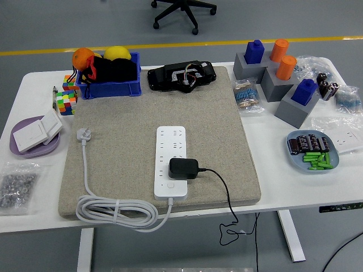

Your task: Press the white button,pick up the black plug,place it near the board,insert it into the board

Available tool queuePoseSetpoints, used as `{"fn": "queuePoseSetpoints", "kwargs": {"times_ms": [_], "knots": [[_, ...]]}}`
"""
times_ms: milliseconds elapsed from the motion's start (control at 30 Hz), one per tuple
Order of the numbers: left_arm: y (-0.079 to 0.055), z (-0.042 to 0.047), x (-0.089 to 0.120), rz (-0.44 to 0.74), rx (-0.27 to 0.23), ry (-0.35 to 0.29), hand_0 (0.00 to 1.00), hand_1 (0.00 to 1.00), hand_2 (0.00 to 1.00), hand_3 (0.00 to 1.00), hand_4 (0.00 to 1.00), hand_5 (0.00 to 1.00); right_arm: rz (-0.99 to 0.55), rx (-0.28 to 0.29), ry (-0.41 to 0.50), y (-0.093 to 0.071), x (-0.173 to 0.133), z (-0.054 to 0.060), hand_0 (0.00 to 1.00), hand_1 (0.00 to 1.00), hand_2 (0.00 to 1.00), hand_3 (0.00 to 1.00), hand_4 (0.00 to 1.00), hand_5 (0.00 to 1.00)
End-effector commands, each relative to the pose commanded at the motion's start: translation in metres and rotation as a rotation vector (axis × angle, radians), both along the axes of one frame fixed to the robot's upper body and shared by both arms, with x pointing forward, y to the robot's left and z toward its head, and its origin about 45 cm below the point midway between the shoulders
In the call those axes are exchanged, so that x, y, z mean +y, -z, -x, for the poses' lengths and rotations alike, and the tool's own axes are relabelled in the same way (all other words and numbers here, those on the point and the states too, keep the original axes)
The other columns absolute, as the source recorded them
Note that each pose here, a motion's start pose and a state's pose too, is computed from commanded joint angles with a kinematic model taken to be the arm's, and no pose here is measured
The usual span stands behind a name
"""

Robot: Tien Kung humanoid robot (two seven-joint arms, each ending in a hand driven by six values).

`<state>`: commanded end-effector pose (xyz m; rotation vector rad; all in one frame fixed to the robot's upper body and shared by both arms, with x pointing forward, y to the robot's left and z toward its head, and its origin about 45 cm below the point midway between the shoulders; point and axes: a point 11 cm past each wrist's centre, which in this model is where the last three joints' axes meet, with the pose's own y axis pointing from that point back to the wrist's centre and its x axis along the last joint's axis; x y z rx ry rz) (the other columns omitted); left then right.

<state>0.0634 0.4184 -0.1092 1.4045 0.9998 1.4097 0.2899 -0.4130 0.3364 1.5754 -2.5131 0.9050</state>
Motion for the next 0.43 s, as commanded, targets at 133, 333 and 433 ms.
{"fn": "queuePoseSetpoints", "kwargs": {"times_ms": [133, 333, 433], "knots": [[0.0003, 0.0005, -0.0007, 0.001, 0.002, 0.001, 0.810, 0.778, 0.732, 0.761, 0.589, 0.529, 0.000, -0.002, 0.000, -0.0004, 0.0001, 0.0002, 0.841, 0.701, 0.692, 0.701, 0.851, 0.428], [0.0002, -0.0006, -0.0008, 0.001, 0.000, 0.004, 0.810, 0.778, 0.732, 0.762, 0.589, 0.530, -0.001, -0.003, 0.004, -0.0011, -0.0013, 0.0007, 0.841, 0.693, 0.684, 0.698, 0.849, 0.427], [0.0001, -0.0010, -0.0009, 0.001, 0.000, 0.005, 0.810, 0.778, 0.732, 0.762, 0.589, 0.530, 0.001, -0.006, 0.004, -0.0025, -0.0015, 0.0005, 0.841, 0.693, 0.684, 0.698, 0.849, 0.427]]}}
